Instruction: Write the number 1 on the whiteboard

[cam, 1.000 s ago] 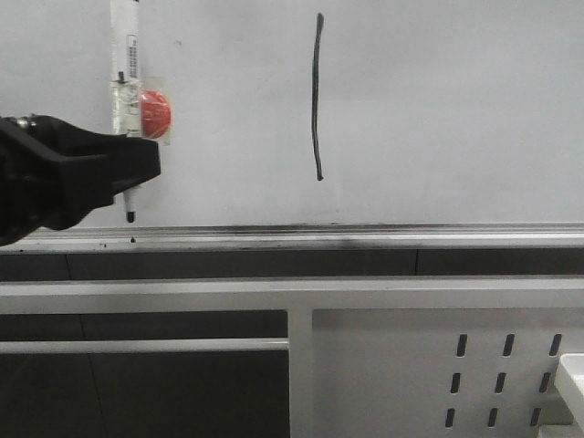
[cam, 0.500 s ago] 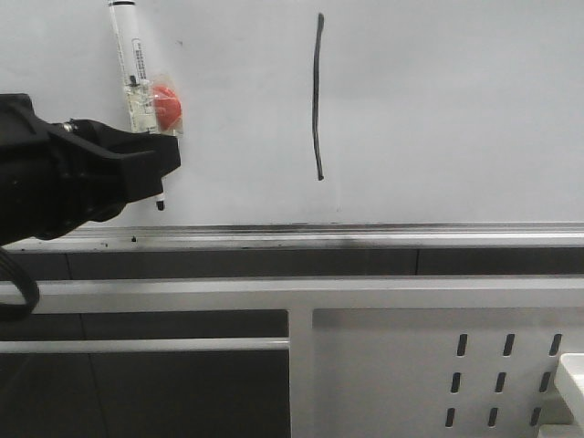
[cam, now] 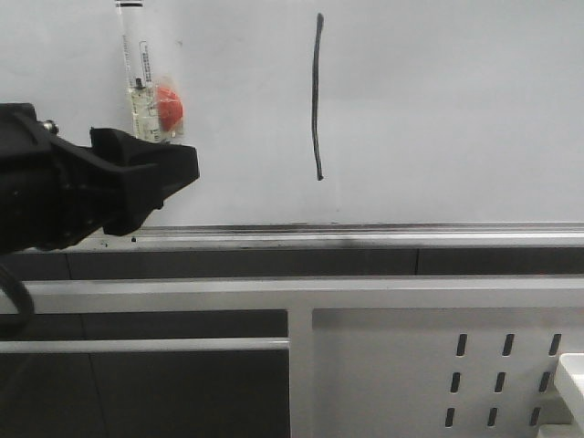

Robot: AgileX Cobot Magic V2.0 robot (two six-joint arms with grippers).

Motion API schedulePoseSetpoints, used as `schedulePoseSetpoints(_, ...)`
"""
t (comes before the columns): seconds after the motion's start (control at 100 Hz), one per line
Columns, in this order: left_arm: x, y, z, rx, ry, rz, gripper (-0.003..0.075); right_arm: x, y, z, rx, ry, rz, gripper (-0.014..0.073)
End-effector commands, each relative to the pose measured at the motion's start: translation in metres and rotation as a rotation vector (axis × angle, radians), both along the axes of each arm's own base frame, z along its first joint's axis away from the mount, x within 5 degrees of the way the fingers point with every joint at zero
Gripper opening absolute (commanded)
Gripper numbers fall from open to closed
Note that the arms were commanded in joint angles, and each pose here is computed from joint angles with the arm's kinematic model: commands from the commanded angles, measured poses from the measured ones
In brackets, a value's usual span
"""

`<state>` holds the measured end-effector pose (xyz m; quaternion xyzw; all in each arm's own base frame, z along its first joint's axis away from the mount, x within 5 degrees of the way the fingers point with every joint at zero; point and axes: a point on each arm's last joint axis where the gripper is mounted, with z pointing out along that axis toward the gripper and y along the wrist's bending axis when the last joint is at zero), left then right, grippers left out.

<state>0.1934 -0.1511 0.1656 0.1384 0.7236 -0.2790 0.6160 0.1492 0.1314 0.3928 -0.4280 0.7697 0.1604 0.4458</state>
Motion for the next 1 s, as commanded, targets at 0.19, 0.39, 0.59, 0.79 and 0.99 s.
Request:
schedulePoseSetpoints(0.19, -0.023, 0.018, 0.025, -0.127, -0.182, -0.014, 0.0440, -0.011, -0.014, 0.024, 0.064, -0.156, -0.032, -0.0069)
schedulePoseSetpoints(0.39, -0.056, 0.045, 0.031, -0.145, -0.209, -0.017, 0.0418, -0.059, -0.054, 0.020, 0.252, -0.387, -0.085, -0.0069)
schedulePoseSetpoints(0.59, -0.079, 0.060, 0.029, -0.112, -0.239, -0.041, -0.0018, -0.108, -0.096, -0.039, 0.427, -0.587, -0.139, -0.0069)
schedulePoseSetpoints(0.79, -0.081, 0.056, 0.029, 0.009, -0.325, -0.088, -0.0020, -0.125, -0.110, -0.110, 0.494, -0.654, -0.160, -0.0069)
schedulePoseSetpoints(0.99, -0.077, 0.052, 0.029, 0.029, -0.315, -0.092, -0.0020, -0.106, -0.096, -0.149, 0.364, -0.493, -0.156, -0.0069)
